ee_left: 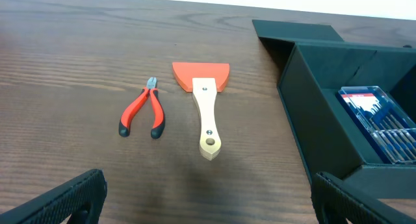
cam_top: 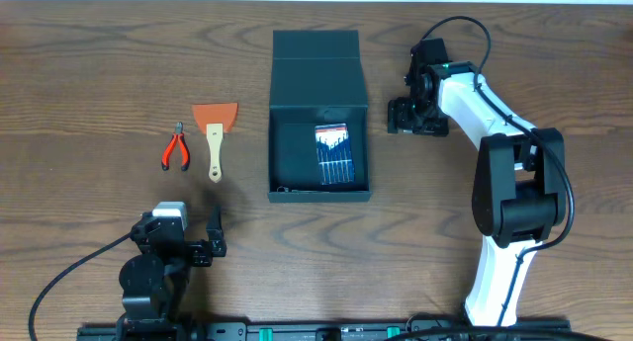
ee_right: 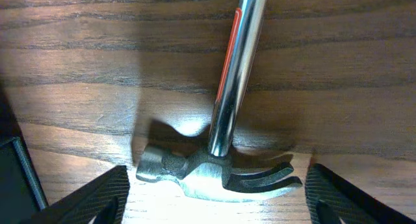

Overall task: Pack container
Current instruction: 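Grasp the claw hammer by its handle with the right gripper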

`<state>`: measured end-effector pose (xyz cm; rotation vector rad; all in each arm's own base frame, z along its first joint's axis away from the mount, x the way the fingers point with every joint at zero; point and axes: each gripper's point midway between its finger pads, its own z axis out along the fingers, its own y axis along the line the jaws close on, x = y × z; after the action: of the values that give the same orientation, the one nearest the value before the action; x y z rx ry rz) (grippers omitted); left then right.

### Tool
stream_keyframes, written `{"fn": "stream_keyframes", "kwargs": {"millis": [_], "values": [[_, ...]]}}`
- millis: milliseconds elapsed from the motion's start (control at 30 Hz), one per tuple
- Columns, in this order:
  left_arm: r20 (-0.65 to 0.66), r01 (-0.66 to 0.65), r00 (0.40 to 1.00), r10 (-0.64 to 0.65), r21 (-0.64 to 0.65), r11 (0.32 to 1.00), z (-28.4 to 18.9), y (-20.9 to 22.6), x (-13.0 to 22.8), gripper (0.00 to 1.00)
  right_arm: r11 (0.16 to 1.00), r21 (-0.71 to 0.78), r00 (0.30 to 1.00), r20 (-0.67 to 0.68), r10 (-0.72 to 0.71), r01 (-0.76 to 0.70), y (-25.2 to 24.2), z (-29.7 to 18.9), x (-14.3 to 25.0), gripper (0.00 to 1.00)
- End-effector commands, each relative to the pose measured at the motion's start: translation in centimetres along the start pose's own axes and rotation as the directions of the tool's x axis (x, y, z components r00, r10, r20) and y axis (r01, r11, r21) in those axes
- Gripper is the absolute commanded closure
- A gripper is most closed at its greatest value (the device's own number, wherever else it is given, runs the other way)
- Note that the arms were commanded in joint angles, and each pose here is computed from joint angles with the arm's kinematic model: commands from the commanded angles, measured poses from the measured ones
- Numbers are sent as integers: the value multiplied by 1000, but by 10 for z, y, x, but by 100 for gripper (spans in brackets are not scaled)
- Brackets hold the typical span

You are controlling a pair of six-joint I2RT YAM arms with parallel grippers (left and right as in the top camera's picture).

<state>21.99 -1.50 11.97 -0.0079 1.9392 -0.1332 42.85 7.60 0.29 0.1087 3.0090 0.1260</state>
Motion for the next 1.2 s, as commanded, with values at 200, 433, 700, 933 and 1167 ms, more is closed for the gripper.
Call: {"fn": "stream_keyframes", "kwargs": {"millis": [200,433,700,933,1167], "values": [[-15,5,1000,-5,-12,1000,3,3,8,2,1000,-12,999,-43,4,-4,-1,9,11,30],[-15,5,1000,-5,-12,1000,3,3,8,1,1000,-12,999,-41,3,-4,-1,9,10,36],[-15,5,1000,-5,-12,1000,3,3,8,1,1000,-13,999,-39,-1,0,-1,9,10,45],[-15,5,1000,-5,-12,1000,3,3,8,1,1000,-13,999,-40,0,0,-1,9,10,52],[-15,5,1000,-5,-12,1000,3,3,8,2,999,-50,999,-54,0,-3,6,7,12,61]]}}
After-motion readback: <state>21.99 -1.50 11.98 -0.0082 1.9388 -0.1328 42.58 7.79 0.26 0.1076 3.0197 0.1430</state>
